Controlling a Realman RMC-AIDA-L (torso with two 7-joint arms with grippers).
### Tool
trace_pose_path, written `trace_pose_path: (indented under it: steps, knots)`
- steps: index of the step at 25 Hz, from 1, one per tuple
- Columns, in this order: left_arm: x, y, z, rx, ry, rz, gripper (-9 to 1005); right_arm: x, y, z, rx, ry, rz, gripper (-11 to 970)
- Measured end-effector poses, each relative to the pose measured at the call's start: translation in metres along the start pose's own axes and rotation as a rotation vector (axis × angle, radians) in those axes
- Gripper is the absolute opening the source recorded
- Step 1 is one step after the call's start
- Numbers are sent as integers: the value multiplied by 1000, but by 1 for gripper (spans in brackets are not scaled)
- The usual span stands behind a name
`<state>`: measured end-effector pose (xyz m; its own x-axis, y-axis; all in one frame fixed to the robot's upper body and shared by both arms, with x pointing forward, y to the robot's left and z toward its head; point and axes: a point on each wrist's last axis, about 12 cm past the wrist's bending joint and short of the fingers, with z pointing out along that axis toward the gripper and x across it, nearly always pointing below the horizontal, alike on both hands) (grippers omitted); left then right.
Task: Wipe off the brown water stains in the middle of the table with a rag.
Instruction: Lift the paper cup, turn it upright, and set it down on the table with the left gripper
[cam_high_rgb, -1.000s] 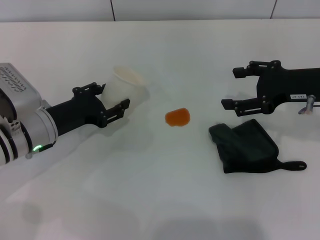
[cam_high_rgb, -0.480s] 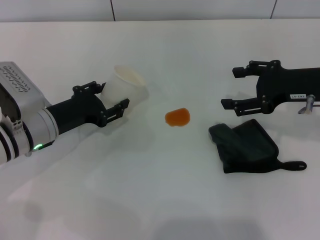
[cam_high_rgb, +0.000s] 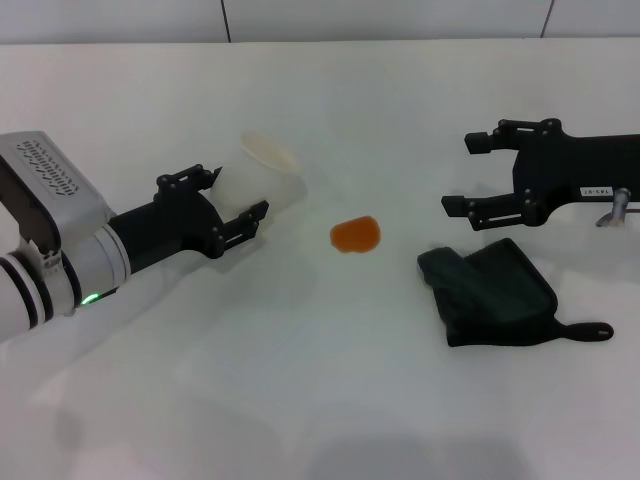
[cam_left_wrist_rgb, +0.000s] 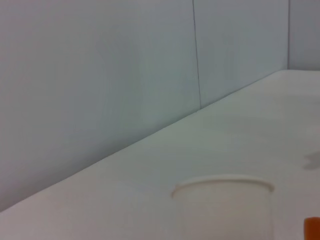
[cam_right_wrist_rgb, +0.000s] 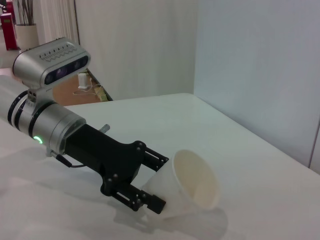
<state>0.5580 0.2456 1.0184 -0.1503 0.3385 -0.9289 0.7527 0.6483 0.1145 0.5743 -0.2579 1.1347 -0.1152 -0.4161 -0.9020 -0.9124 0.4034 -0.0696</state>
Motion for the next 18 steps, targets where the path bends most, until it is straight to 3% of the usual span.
trace_pose_path:
  steps: [18]
  knots:
    - [11,-7,-8,-14,-1,-40,646,1,1,0,-5,1,3,869]
